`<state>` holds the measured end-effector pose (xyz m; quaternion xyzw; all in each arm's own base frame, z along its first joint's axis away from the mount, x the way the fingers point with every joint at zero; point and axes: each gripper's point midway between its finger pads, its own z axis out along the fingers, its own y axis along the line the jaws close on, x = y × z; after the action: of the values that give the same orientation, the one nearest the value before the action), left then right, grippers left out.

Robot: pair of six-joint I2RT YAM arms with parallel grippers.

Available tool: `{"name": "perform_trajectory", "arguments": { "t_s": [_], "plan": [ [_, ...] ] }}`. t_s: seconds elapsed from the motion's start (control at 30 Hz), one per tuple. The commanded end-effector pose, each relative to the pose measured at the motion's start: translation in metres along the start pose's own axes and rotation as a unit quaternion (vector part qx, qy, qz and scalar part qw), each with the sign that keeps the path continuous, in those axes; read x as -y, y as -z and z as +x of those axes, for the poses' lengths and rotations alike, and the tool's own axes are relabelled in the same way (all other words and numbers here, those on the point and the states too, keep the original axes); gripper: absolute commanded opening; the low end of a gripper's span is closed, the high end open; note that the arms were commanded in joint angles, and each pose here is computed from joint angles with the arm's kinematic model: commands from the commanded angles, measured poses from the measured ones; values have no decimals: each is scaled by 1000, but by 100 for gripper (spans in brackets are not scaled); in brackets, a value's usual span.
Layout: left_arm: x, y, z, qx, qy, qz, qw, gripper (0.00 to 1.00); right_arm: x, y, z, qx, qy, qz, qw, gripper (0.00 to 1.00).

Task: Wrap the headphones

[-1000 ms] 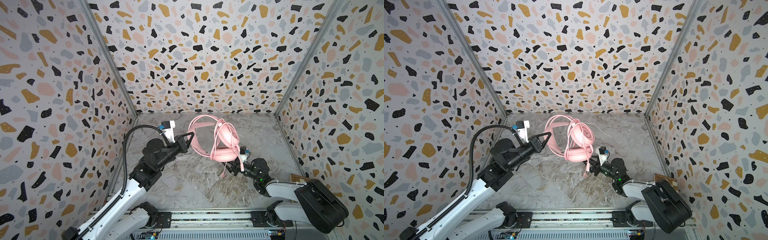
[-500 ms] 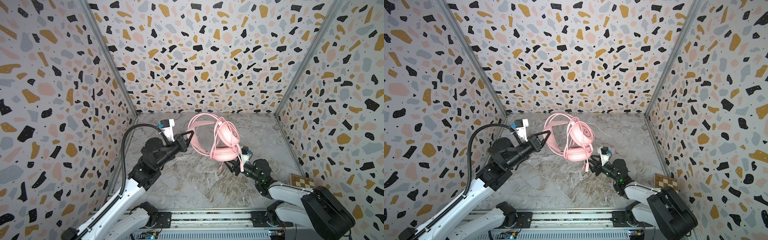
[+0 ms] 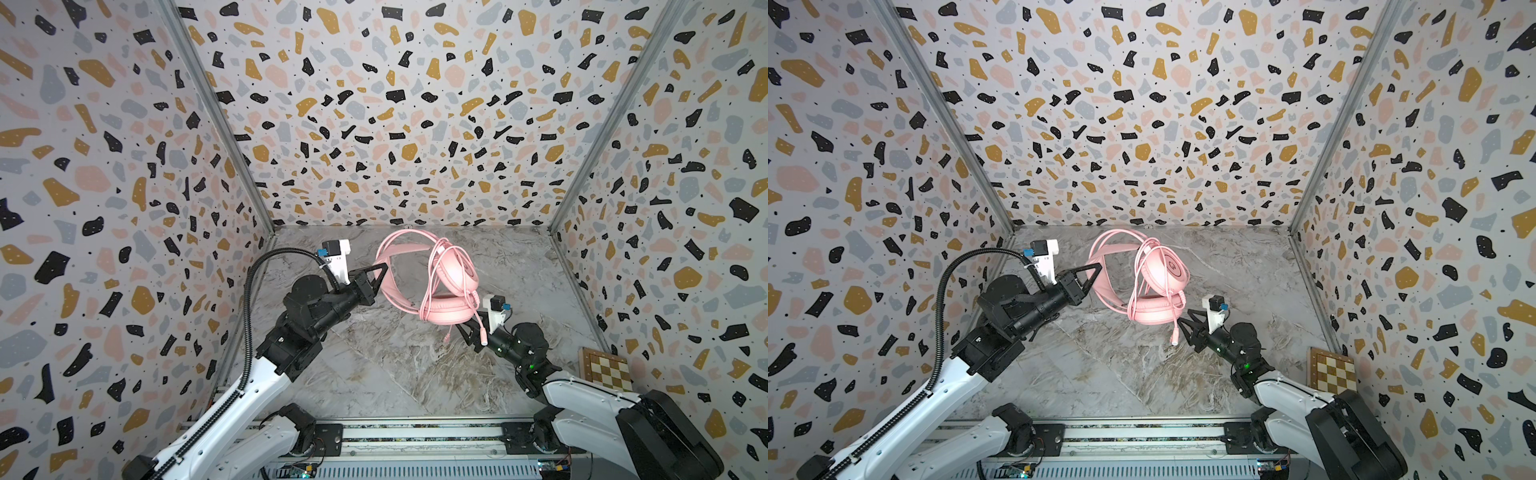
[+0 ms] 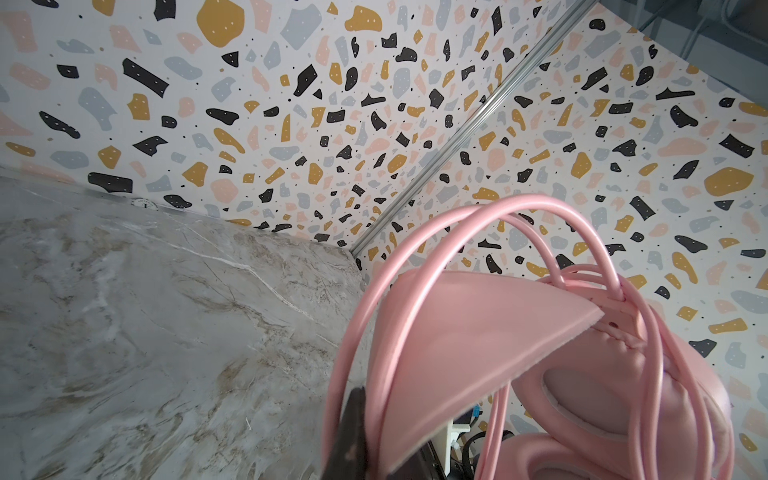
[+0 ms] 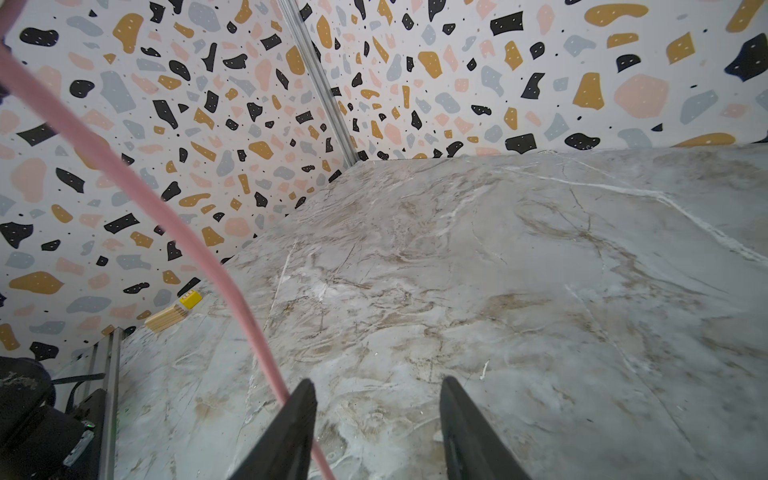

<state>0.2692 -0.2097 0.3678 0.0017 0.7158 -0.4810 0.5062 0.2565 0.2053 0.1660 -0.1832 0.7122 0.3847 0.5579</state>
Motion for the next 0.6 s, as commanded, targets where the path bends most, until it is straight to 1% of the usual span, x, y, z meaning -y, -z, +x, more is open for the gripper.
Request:
{"name": "perform_trajectory", "arguments": {
  "t_s": [0.0,0.23,0.37,0.57],
  "plan": [
    [49,18,-49,75,-19,67,995,0,2,5,-4,10,2,10,1000,50],
    [49,18,-51,78,-22,63,995,0,-3,20,-13,47,11,10,999,50],
    [50,17,-50,75,-20,67,995,0,-12,23,-15,55,20,-12,998,50],
    [55,16,-51,73,-11,80,994,0,-7,10,-6,25,10,-11,1000,50]
  ]
}}
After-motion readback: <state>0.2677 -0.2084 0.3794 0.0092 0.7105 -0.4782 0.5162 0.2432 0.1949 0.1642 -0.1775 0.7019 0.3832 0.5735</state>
